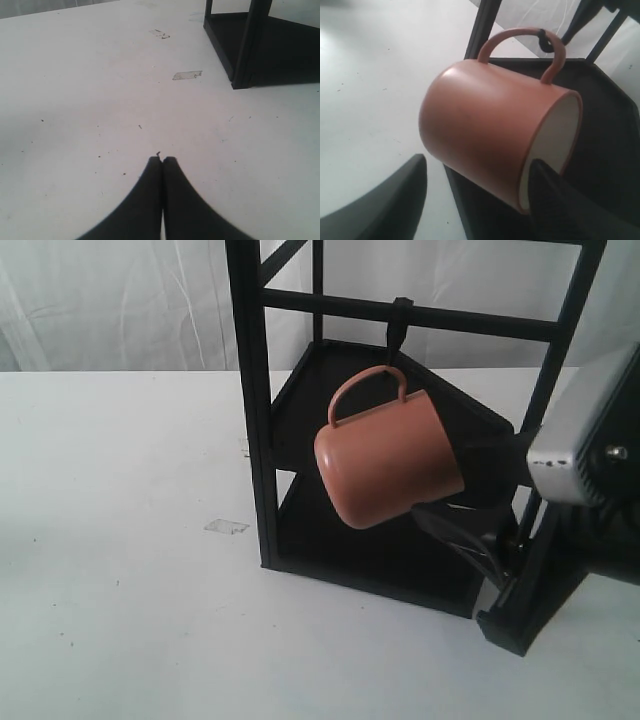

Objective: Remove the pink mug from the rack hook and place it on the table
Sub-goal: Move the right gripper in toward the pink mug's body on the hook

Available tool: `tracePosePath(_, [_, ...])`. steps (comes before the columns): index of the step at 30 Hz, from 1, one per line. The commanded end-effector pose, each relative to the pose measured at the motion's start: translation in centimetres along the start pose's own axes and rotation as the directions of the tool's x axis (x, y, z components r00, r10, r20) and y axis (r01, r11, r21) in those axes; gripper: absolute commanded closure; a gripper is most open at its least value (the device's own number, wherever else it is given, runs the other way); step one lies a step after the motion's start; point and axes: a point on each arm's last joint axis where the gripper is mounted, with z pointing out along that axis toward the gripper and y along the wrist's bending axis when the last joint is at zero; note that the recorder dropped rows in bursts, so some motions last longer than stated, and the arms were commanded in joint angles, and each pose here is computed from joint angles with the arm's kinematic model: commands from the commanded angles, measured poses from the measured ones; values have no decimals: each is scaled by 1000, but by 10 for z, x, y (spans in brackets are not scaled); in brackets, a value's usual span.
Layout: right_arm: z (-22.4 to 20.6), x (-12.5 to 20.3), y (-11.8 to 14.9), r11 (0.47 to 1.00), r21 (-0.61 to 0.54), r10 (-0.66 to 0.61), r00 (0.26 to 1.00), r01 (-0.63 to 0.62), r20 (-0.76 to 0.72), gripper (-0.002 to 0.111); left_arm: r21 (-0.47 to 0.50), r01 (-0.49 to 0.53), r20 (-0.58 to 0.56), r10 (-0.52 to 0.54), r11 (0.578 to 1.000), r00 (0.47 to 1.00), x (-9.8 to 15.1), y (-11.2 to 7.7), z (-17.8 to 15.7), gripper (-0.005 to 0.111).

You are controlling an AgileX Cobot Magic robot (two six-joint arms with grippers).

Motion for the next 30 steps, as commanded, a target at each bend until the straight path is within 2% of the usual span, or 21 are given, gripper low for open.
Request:
tracePosePath(1, [2,-3,3,999,-43,-15,1000,16,18,52,2,13,-2,-13,1000,1000,1,0,0,107])
tracePosePath(4, [4,-5,6,996,-86,-32,999,35,41,52,2,13,-2,-13,1000,1000,1,0,0,107])
tracePosePath(16, [12,-3,3,997,-75,10,999,-7,39,52,2,13,-2,-13,1000,1000,1,0,0,107])
tracePosePath(30, [26,-16,-2,991,-123,57,997,-51,50,52,2,13,-2,-13,1000,1000,1,0,0,107])
